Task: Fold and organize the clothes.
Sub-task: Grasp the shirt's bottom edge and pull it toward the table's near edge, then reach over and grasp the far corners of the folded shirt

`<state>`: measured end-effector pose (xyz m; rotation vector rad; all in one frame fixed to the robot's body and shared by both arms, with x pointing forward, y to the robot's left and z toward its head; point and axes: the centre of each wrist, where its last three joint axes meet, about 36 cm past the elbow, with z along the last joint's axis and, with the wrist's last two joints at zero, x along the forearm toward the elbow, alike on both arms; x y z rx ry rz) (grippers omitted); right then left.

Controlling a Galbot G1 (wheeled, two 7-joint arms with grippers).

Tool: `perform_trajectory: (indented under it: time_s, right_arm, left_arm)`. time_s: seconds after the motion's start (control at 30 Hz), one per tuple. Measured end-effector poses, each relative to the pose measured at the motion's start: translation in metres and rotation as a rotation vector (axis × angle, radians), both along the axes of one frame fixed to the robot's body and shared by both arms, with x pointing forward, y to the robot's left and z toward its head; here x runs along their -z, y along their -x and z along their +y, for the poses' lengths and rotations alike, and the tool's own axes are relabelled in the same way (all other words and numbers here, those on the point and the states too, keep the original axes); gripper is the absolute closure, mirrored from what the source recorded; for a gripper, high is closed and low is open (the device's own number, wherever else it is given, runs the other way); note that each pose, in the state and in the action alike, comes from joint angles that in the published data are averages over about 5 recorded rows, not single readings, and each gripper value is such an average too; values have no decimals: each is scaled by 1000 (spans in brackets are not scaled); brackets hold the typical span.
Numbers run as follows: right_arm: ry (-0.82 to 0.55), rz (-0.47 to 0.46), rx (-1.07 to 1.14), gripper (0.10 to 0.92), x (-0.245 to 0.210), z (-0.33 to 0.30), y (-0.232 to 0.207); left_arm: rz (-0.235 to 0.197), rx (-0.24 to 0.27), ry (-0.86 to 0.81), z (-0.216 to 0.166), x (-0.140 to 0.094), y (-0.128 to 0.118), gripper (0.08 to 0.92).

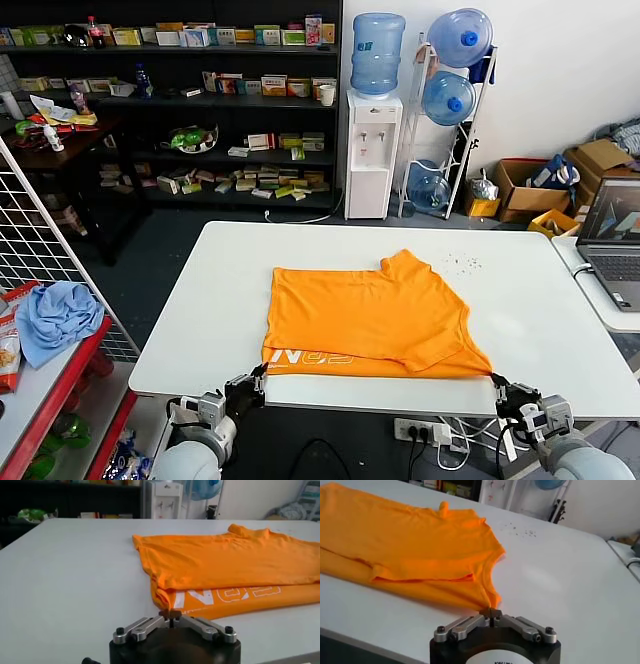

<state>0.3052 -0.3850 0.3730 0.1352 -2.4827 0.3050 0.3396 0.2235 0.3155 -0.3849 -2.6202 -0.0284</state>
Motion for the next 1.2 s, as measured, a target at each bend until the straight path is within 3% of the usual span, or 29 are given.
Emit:
perform_trajectory:
  time_s: [0.2, 0.43, 0.63, 0.83, 0.97, 1.2]
  right_arm:
    - [9, 18, -8, 797, -9, 1, 10]
    - [-4, -3, -25, 590, -20, 4, 8]
    - [-43, -76, -35, 416, -27, 2, -9]
    - [-102, -159, -24, 251, -26, -6, -48]
    - [-145, -196, -12, 204, -21, -10, -85]
    - [-230, -201, -21, 200, -14, -8, -162]
  left_arm:
    - [4, 14, -14, 3, -12, 21, 834]
    - [-10, 20, -35, 8, -31, 25, 635]
    - [-30, 27, -37, 11, -41, 17, 461]
    - [-92, 19, -15, 10, -49, -11, 288]
    - [-131, 12, 2, 9, -50, -41, 196]
    - [-153, 0, 20, 2, -48, -108, 177]
